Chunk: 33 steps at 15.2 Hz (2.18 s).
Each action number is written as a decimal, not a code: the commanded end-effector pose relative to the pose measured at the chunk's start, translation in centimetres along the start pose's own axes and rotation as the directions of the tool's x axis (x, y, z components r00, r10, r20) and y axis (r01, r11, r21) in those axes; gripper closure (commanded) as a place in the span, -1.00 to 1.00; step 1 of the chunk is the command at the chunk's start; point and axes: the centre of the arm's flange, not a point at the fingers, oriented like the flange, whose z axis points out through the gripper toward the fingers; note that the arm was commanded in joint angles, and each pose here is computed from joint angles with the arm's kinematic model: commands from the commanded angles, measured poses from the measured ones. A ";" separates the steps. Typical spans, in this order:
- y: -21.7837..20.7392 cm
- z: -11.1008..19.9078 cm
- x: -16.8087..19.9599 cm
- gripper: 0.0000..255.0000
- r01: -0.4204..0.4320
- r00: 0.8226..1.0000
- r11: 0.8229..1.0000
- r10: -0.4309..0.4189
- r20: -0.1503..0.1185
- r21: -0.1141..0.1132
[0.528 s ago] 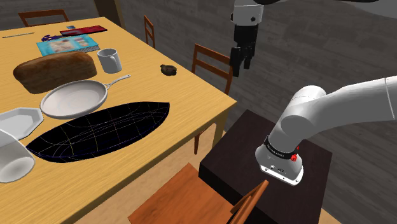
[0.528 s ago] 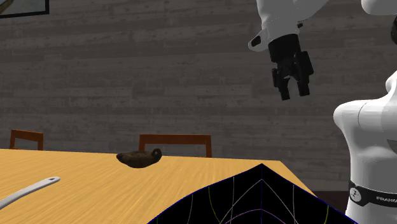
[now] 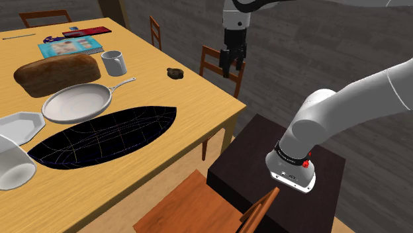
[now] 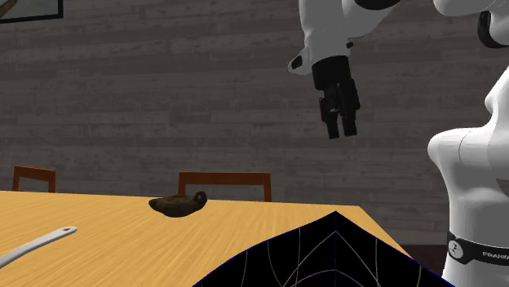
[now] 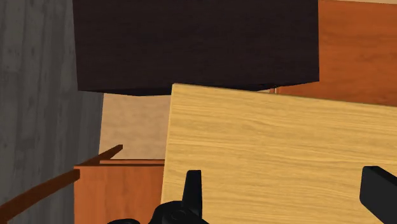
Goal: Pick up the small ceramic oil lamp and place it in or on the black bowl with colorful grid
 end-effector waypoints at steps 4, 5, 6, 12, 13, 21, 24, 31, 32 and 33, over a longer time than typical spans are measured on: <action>-0.1 0.7 6.0 -1.00 -0.015 0.999 1.000 0.014 -0.031 -0.006; -0.1 0.9 7.2 -1.00 -0.018 0.999 1.000 0.017 -0.037 -0.007; -0.1 1.0 8.4 -1.00 -0.020 0.999 1.000 0.020 -0.043 -0.008; 0.1 1.6 15.8 -1.00 -0.038 0.996 0.999 0.037 -0.079 -0.014; 0.1 1.7 17.0 -1.00 -0.041 0.996 0.999 0.040 -0.085 -0.014; 0.5 2.1 26.8 -1.00 -0.065 0.989 0.998 0.061 -0.132 -0.021; 0.8 2.1 30.5 -1.00 -0.074 0.986 0.997 0.070 -0.150 -0.023; 0.9 5.2 31.1 -1.00 -0.074 0.986 0.997 0.070 -0.151 -0.024; 0.9 6.0 31.3 -1.00 -0.074 0.986 0.997 0.070 -0.151 -0.024; 0.9 6.0 31.3 -1.00 -0.074 0.986 0.997 0.070 -0.151 -0.024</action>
